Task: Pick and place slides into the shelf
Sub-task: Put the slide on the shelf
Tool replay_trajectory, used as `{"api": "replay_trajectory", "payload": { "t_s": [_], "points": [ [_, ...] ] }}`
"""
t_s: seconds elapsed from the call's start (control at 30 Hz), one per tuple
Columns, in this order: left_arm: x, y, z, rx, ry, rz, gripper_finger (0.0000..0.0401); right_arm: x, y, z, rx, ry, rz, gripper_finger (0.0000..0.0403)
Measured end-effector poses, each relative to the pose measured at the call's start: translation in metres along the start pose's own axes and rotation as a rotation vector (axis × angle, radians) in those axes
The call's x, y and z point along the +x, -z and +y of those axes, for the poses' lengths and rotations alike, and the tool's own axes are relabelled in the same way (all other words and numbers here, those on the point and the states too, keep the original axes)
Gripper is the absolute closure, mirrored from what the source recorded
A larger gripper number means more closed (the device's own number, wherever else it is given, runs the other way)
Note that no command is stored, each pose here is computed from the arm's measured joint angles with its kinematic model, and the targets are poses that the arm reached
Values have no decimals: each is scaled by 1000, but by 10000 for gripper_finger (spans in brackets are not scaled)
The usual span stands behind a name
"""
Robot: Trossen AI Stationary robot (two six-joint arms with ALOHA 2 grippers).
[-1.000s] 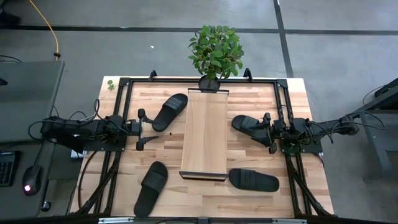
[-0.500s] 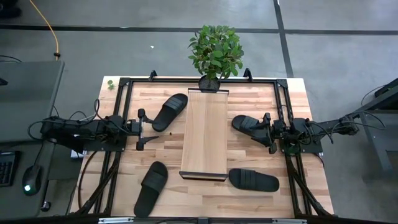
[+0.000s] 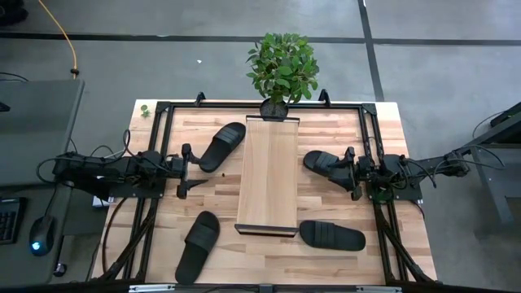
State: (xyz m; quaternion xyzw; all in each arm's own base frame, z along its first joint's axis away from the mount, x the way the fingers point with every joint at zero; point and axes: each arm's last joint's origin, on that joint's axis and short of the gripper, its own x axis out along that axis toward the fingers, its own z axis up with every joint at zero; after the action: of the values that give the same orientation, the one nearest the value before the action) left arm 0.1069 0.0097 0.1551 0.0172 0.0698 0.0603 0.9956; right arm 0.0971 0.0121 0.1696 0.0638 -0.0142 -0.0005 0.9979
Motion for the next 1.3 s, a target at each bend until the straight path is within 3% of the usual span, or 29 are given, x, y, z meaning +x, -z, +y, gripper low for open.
{"api": "replay_trajectory", "payload": {
  "t_s": [0.23,0.63,0.77,0.9,1.07,1.3],
  "points": [
    [0,0,1,-1,-50,-3,114,0,-2,-4,4,153,-35,171],
    [-1,-8,7,-13,-253,-80,114,-1,-3,-6,5,203,-45,171],
    [-2,-8,9,-9,-301,-75,114,-1,-3,-6,-80,217,-41,171],
    [-2,-7,9,-5,-304,-61,114,-1,-6,-8,-152,287,-58,171],
    [-1,-8,8,-31,-264,-83,114,-2,-8,-9,-127,333,-86,171],
    [-2,-6,10,188,-366,-19,114,-2,-8,-8,-122,306,-88,171]
  ]
}}
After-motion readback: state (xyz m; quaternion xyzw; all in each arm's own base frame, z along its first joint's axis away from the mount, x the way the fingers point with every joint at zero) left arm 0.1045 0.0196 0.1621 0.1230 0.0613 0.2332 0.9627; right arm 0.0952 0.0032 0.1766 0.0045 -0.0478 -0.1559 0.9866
